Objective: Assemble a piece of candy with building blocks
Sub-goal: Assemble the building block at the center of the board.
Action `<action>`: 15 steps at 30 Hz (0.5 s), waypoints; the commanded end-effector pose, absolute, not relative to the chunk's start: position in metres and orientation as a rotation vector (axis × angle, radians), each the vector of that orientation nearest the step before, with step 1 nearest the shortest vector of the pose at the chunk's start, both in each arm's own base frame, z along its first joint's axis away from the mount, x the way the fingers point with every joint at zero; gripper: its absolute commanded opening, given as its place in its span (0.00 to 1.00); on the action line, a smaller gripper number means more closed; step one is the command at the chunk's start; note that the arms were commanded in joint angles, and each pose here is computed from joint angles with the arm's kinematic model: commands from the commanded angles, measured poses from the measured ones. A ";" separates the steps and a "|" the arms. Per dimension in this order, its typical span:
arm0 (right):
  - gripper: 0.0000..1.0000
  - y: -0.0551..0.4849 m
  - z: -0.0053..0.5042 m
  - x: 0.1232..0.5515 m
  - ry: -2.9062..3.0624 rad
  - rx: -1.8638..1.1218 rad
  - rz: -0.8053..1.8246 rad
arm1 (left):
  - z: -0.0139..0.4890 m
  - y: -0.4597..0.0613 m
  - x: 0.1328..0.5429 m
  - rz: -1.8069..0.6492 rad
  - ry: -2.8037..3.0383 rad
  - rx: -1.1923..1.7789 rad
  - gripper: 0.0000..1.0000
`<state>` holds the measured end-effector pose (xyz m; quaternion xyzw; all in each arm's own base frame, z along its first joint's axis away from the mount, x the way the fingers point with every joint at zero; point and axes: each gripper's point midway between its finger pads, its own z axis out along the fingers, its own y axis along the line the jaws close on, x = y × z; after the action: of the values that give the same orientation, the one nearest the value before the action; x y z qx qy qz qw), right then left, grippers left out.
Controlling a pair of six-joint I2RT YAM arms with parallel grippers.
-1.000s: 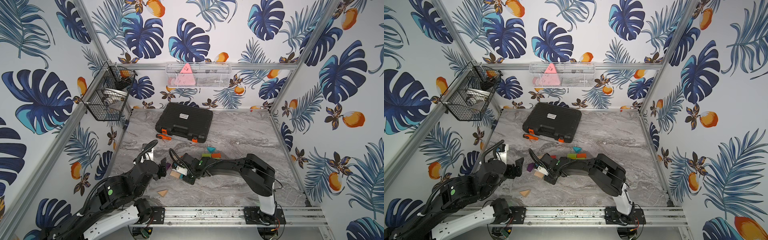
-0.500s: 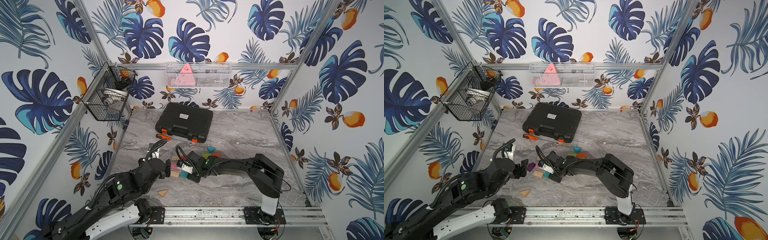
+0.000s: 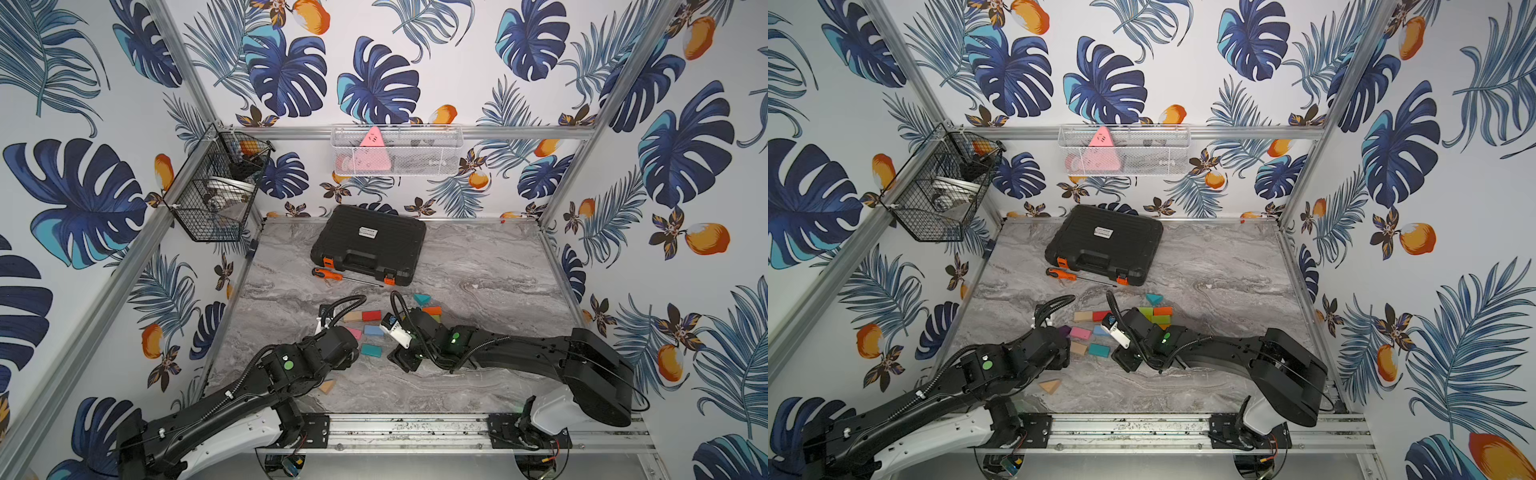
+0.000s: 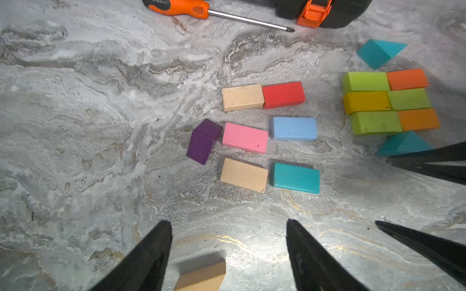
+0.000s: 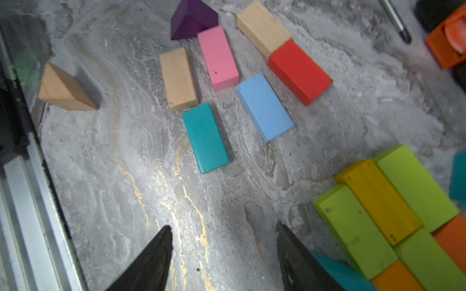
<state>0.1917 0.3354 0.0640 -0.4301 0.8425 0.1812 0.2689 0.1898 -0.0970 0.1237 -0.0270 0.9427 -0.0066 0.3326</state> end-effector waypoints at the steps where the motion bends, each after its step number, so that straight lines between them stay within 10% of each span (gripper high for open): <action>1: 0.69 0.347 0.065 0.203 2.303 -0.954 0.563 | 0.111 -0.100 0.191 -0.025 2.488 -0.138 0.73; 15: 0.73 0.365 0.042 0.200 2.350 -0.879 0.527 | 0.042 -0.095 0.193 -0.041 2.716 -0.314 0.64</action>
<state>0.1941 0.3601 0.0380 -0.3479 0.8772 0.1948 0.2676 0.1907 -0.0862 0.0470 -0.0981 0.9734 0.0166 0.2063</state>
